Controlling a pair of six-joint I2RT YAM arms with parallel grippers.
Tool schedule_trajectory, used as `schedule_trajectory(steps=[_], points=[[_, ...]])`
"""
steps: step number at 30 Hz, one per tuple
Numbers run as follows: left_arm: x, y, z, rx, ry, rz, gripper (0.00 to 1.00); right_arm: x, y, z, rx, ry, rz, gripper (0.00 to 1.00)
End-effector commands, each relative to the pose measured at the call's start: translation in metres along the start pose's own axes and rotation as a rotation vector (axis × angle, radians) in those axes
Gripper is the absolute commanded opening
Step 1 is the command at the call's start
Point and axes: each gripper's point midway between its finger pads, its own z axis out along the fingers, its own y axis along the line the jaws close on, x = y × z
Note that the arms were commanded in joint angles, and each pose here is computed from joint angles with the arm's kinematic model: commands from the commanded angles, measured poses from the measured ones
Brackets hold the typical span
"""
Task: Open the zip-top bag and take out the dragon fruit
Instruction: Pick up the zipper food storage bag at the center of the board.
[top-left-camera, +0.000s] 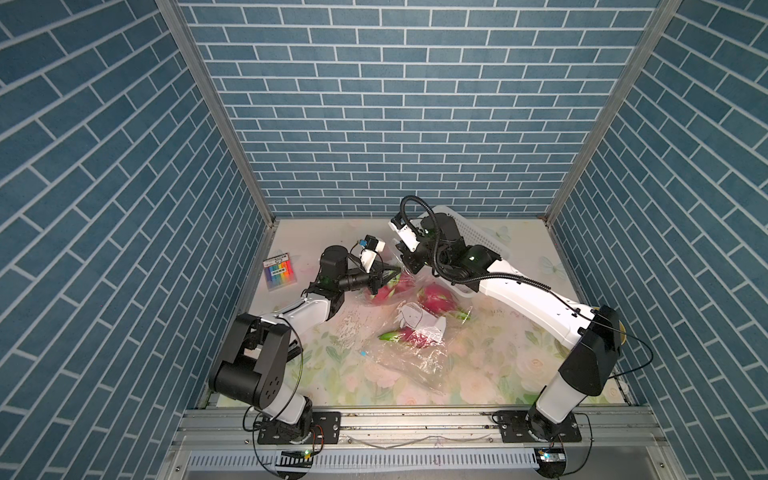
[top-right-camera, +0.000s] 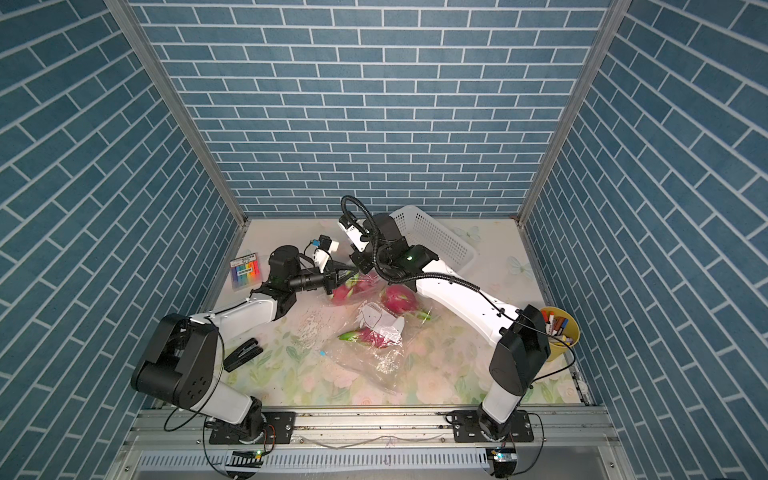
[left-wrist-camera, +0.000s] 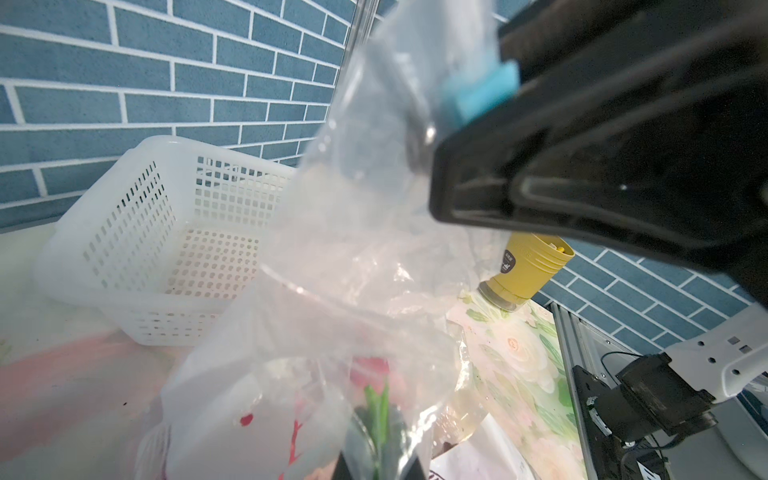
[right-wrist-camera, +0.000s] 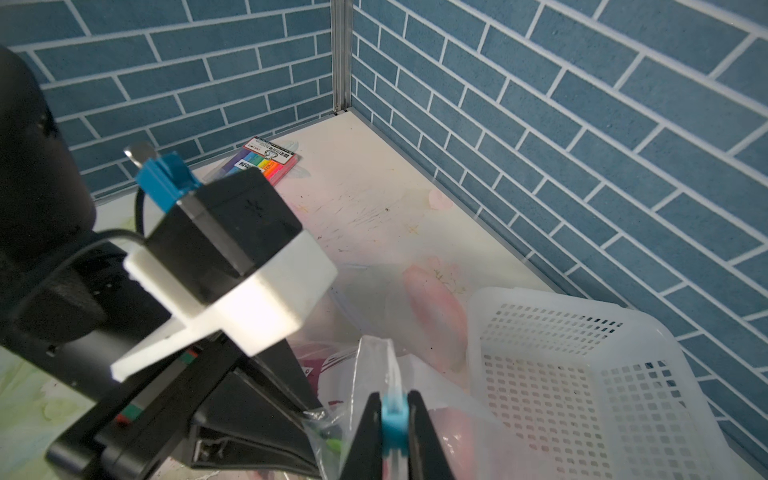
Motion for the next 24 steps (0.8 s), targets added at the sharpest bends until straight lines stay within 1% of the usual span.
schedule_trajectory(steps=[1, 3, 5, 7, 9, 11, 14, 16, 20, 24], points=[[-0.013, -0.007, 0.000, 0.016, -0.022, 0.039, 0.02, -0.010, 0.000, -0.012, -0.005, -0.038, 0.008, 0.07], [-0.015, -0.006, 0.000, 0.007, -0.025, 0.041, 0.06, -0.011, 0.000, -0.013, -0.007, -0.043, 0.013, 0.05], [-0.018, -0.005, -0.001, -0.004, -0.030, 0.042, 0.18, -0.012, 0.001, -0.016, -0.019, -0.053, 0.018, 0.04], [-0.025, -0.007, -0.003, -0.006, -0.036, 0.053, 0.38, -0.015, 0.002, -0.020, -0.042, -0.058, 0.022, 0.05], [-0.037, -0.012, -0.008, -0.002, -0.053, 0.077, 0.49, -0.016, 0.000, -0.023, -0.072, -0.054, 0.029, 0.04], [-0.051, -0.019, -0.014, 0.017, -0.068, 0.109, 0.55, -0.016, -0.001, -0.027, -0.117, -0.046, 0.039, 0.04], [-0.070, -0.029, -0.026, 0.039, -0.107, 0.156, 0.59, -0.012, -0.006, -0.030, -0.154, -0.030, 0.053, 0.05], [-0.078, -0.035, -0.033, 0.055, -0.137, 0.183, 0.59, -0.011, -0.008, -0.034, -0.180, -0.035, 0.060, 0.05], [-0.087, -0.038, -0.036, 0.106, -0.167, 0.177, 0.53, -0.005, -0.008, -0.034, -0.188, -0.023, 0.055, 0.05], [-0.093, -0.046, -0.034, 0.175, -0.186, 0.158, 0.50, -0.003, -0.005, -0.032, -0.206, -0.022, 0.056, 0.05]])
